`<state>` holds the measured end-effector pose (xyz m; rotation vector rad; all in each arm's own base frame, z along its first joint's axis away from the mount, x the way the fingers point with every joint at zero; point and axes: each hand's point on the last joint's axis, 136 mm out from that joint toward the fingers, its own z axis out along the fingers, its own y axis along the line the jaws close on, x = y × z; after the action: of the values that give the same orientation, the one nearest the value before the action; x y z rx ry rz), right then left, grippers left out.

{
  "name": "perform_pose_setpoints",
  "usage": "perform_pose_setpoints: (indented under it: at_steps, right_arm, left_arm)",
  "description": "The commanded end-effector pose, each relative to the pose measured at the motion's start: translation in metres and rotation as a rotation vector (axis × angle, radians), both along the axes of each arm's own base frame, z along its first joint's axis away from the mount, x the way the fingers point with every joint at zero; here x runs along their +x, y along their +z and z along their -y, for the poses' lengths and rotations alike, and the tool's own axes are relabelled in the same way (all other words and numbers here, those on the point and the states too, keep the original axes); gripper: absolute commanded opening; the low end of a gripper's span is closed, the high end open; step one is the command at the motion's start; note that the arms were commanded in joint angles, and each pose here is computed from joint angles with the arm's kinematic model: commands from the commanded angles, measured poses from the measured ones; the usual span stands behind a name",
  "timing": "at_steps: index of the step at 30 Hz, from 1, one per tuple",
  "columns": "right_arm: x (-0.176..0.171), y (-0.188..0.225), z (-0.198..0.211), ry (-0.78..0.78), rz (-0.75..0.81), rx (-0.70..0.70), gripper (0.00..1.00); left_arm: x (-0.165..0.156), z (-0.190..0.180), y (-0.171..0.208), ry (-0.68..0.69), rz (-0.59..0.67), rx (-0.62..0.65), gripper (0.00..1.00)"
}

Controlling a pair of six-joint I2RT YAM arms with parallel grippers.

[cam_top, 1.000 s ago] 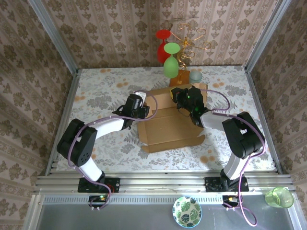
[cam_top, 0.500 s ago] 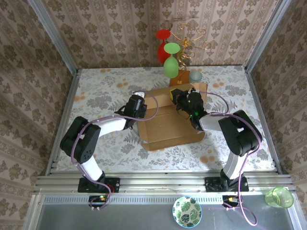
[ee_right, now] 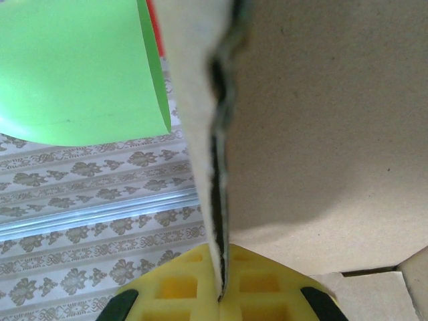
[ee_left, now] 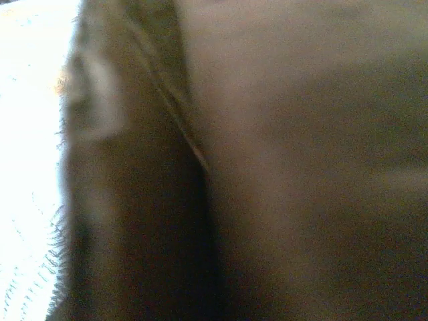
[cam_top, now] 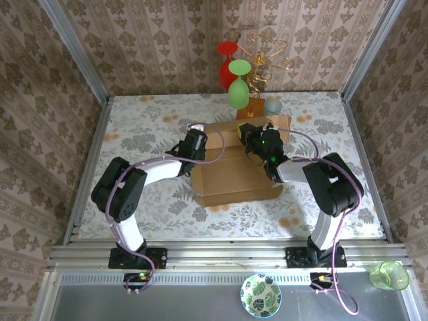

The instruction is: Fold the paper box

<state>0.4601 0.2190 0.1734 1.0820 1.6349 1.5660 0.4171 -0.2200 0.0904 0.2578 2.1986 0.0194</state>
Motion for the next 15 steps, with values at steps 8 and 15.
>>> perform_pose_setpoints:
  at_steps: [8, 15]
  right_arm:
    - [-0.005, -0.015, -0.015, 0.055, -0.044, 0.01, 0.0]
    - [-0.011, -0.003, -0.004, 0.005, -0.047, -0.029, 0.2]
  left_arm:
    - [-0.02, -0.049, -0.046, 0.186, -0.163, 0.193, 0.0]
    - [-0.023, -0.055, -0.042, 0.184, -0.161, 0.219, 0.0]
